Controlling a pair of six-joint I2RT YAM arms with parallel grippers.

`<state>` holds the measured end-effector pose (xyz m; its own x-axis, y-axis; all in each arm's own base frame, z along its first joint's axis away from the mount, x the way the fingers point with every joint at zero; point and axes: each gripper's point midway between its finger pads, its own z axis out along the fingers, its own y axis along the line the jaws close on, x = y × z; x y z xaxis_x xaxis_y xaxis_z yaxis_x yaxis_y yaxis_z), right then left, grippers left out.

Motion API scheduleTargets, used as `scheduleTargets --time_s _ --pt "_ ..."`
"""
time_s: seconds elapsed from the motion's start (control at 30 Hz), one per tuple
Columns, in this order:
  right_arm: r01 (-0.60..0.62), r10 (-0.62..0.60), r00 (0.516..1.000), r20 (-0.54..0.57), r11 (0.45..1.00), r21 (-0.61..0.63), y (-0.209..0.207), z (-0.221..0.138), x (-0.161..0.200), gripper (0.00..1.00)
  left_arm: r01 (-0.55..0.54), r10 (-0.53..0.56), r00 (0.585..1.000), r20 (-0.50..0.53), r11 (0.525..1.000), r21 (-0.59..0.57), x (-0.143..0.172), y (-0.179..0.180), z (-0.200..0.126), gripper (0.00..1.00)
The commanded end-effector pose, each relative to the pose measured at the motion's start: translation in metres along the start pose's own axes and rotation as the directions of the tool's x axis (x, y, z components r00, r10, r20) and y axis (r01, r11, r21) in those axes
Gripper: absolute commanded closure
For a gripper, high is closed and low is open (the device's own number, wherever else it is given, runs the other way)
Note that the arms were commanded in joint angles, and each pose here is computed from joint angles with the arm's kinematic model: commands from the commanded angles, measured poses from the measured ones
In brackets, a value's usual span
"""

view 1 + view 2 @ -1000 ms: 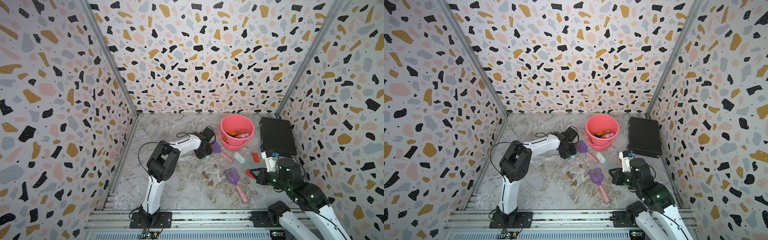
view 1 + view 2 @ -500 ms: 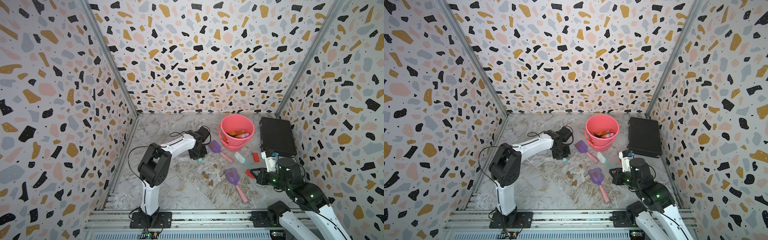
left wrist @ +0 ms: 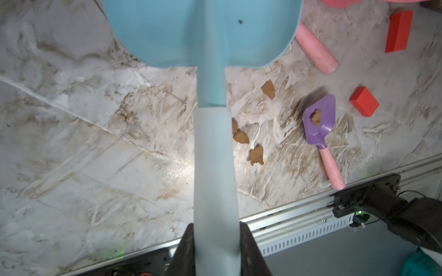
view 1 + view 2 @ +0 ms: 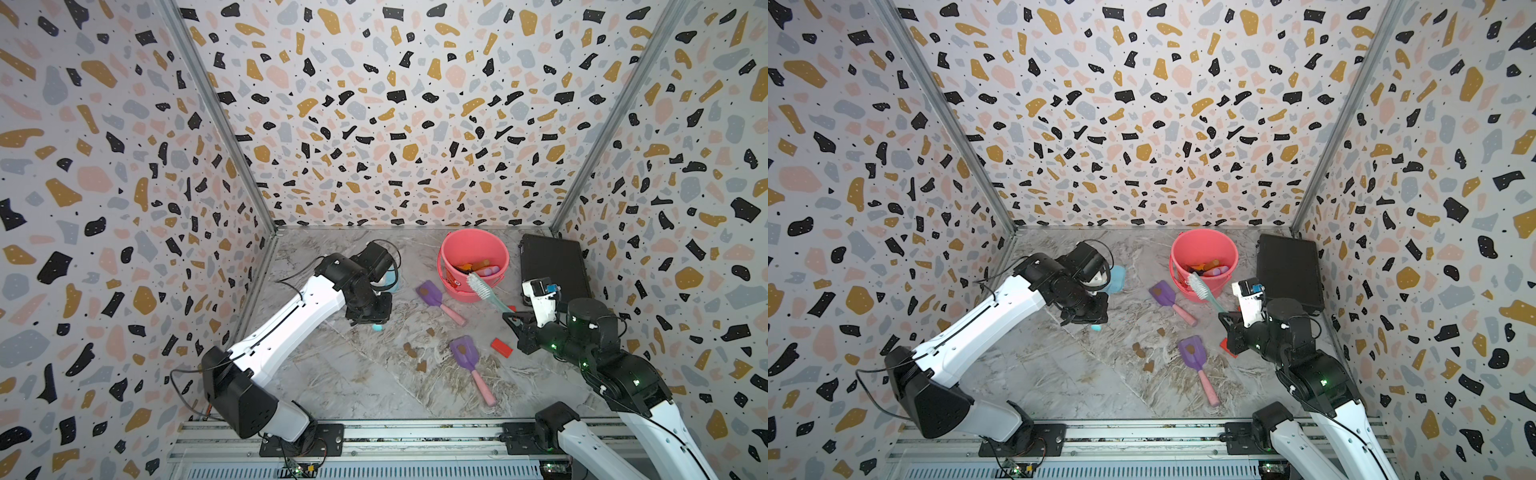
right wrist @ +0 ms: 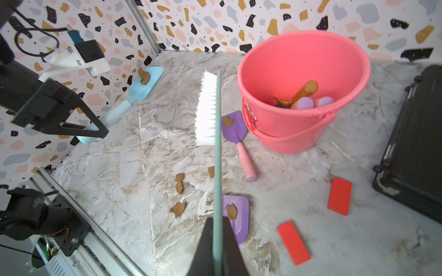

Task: Brush the soil off the hand trowel and place it into the bucket
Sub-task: Brush off the soil from the hand trowel.

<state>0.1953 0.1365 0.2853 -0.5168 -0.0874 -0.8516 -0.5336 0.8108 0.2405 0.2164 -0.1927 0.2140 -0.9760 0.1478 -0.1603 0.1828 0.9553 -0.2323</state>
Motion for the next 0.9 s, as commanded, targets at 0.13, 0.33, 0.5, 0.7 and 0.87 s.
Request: scheduleTargets --time_s 0.13,0.33,0.5,0.7,0.87 --pt "0.254 -0.244 0.966 0.085 0.96 -0.122 0.033 -0.001 -0.031 1.0 -0.136 0.132 0.986 -0.099 0.99 -0.034 0.065 0.013 -0.025 1.0" --pt "0.474 -0.472 0.88 0.053 0.872 -0.117 0.061 0.025 -0.025 1.0 -0.195 0.198 0.964 -0.176 0.98 0.037 0.103 0.012 -0.032 1.0" --pt "0.605 -0.6 0.796 0.083 0.782 -0.152 0.093 0.047 -0.016 1.0 -0.221 0.234 0.936 -0.262 0.972 0.079 0.127 0.015 -0.03 1.0" --pt "0.777 -0.77 0.627 0.117 0.608 -0.163 0.126 0.065 -0.002 1.0 -0.24 0.246 0.914 -0.323 0.969 0.059 0.137 0.023 -0.02 1.0" --pt "0.885 -0.885 0.452 0.11 0.43 -0.18 0.147 0.078 0.024 1.0 -0.252 0.26 0.915 -0.31 0.965 0.067 0.134 0.021 -0.022 1.0"
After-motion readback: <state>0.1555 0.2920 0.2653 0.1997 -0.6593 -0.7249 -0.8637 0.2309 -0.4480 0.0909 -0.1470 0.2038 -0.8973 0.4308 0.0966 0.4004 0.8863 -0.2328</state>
